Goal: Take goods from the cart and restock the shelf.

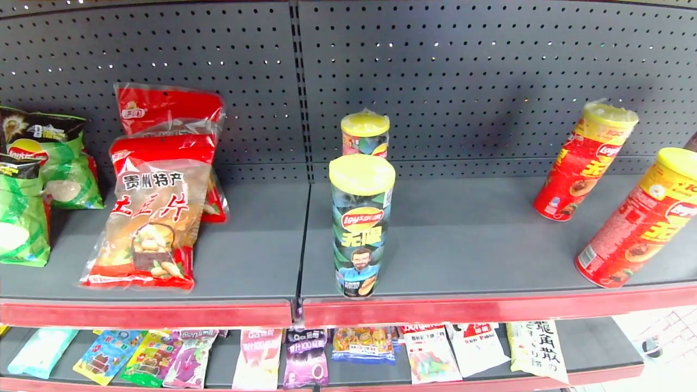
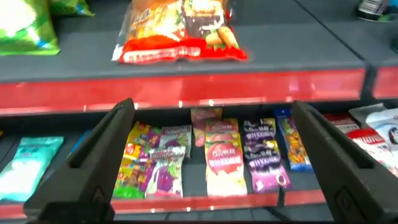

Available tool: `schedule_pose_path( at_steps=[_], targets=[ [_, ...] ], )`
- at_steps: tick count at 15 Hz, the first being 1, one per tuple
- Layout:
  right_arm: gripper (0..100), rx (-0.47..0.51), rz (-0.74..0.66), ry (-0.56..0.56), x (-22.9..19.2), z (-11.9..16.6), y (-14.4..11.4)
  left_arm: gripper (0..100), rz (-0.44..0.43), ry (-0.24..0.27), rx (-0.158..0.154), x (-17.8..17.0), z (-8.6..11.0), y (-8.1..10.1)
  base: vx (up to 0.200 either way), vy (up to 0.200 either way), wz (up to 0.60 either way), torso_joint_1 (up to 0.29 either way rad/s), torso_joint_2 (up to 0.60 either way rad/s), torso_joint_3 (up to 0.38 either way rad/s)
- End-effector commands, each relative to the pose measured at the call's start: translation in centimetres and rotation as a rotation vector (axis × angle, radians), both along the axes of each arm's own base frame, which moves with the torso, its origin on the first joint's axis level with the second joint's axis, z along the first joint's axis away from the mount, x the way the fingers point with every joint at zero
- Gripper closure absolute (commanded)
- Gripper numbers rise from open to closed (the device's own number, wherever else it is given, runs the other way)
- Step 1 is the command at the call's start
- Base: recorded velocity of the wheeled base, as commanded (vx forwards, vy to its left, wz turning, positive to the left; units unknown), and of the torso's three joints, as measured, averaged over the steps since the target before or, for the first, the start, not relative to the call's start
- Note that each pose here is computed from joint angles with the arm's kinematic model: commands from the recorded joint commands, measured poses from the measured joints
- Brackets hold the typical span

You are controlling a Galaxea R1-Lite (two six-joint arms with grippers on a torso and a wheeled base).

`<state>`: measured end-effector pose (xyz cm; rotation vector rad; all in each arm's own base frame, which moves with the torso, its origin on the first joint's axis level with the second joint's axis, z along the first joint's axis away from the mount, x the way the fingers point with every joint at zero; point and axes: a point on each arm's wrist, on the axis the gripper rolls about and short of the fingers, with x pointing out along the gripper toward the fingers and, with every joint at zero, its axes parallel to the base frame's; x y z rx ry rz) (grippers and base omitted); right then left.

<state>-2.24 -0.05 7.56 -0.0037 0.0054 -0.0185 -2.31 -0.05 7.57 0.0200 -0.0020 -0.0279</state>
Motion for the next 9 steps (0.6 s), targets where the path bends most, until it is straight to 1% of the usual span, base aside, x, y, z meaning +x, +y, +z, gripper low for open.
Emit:
schedule_pose_path(
  at_steps=[1,4,5,9],
  targets=[
    [0,-0.001,0.0,-0.004,-0.03,-0.01,0.0,0,-0.001,0.002,0.0,0.01,0.0,0.0,0.0,0.0,0.0,0.0,0.0,0.0],
    [0,-0.001,0.0,-0.004,-0.03,-0.01,0.0,0,-0.001,0.002,-0.009,0.01,0.0,0.0,0.0,0.0,0.0,0.0,0.0,0.0],
    [0,-0.003,0.0,-0.004,-0.03,-0.01,0.0,0,0.0,0.002,-0.017,0.01,0.0,0.0,0.0,-0.2,0.0,0.022,0.01,0.002],
    [0,-0.001,0.0,-0.004,-0.03,-0.01,0.0,0,0.0,0.002,-0.015,0.01,0.0,0.0,0.0,-0.2,0.0,0.004,0.0,0.004]
  ],
)
